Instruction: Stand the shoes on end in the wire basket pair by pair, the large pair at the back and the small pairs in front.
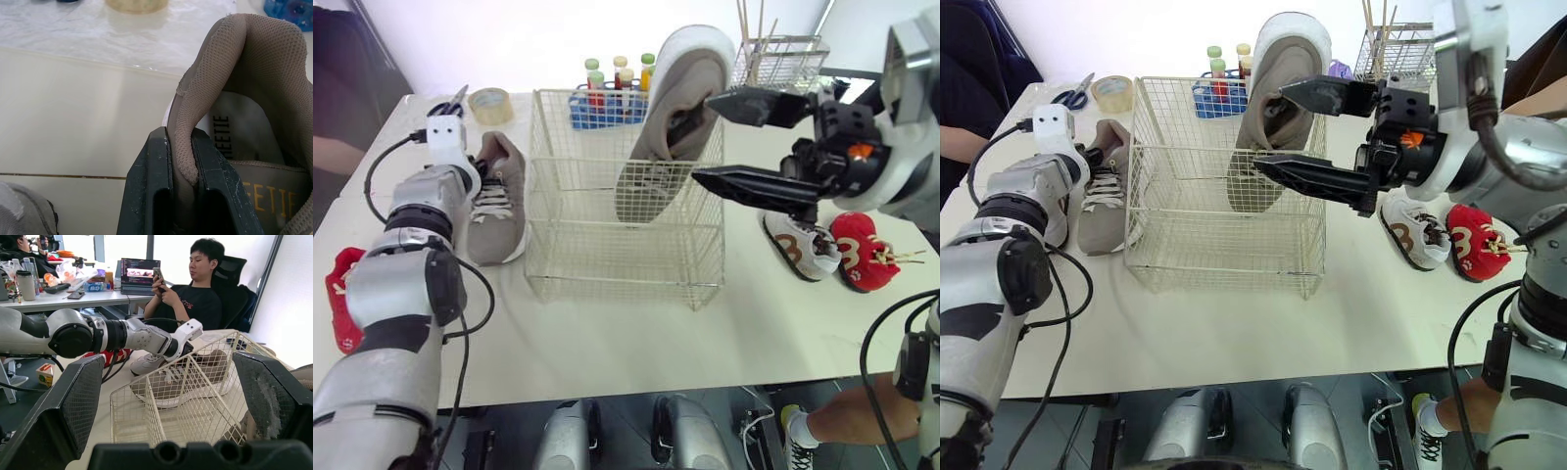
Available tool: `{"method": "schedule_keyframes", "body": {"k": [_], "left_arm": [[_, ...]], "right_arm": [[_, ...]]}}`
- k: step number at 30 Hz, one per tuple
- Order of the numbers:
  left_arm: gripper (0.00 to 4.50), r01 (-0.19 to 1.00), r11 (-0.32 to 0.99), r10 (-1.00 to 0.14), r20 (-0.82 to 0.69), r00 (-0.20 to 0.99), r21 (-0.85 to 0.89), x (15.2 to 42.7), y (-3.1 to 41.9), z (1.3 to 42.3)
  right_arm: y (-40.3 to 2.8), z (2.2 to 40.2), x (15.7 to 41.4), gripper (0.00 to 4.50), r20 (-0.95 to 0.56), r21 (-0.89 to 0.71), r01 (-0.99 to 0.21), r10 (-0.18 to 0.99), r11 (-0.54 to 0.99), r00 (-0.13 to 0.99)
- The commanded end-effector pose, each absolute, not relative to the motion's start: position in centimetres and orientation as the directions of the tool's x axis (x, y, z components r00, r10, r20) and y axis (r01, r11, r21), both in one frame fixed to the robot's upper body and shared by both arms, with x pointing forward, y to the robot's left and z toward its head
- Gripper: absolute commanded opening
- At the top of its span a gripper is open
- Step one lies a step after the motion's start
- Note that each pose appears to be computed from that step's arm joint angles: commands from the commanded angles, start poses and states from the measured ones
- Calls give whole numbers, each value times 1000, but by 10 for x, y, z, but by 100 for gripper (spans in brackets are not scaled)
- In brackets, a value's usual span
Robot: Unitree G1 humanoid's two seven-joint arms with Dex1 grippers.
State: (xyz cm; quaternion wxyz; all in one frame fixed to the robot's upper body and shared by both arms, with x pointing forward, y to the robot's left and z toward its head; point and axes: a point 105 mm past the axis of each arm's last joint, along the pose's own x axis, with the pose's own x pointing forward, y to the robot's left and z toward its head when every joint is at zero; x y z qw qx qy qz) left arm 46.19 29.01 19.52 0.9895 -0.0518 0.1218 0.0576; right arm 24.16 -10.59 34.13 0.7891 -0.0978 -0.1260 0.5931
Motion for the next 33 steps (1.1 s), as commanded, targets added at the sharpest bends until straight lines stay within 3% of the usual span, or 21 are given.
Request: {"method": "schedule_keyframes", "body": {"k": [1,7,10,16,22,28,33], "left_arm": [[4,-161,957,140,-103,985,-241,458,312,236],[4,-18,912,132,251,959,-410,449,321,324],[4,68,932,120,482,868,-355,434,315,383],[4,194,957,48,775,630,-217,399,281,463],[4,293,953,-48,912,407,-80,366,228,505],[4,376,923,-174,962,211,85,331,163,521],[4,415,905,-180,966,185,89,325,138,514]], "right_arm": [[-110,349,235,450,102,-353,-889,956,292,274],[-110,346,240,450,98,-352,-889,956,292,275],[-108,345,243,450,93,-354,-891,959,283,268],[-107,343,249,450,76,-370,-888,962,272,262],[-109,341,251,450,67,-382,-883,961,273,268],[-112,341,251,450,61,-393,-874,956,286,285],[-114,342,249,450,56,-399,-868,953,296,299]]}}
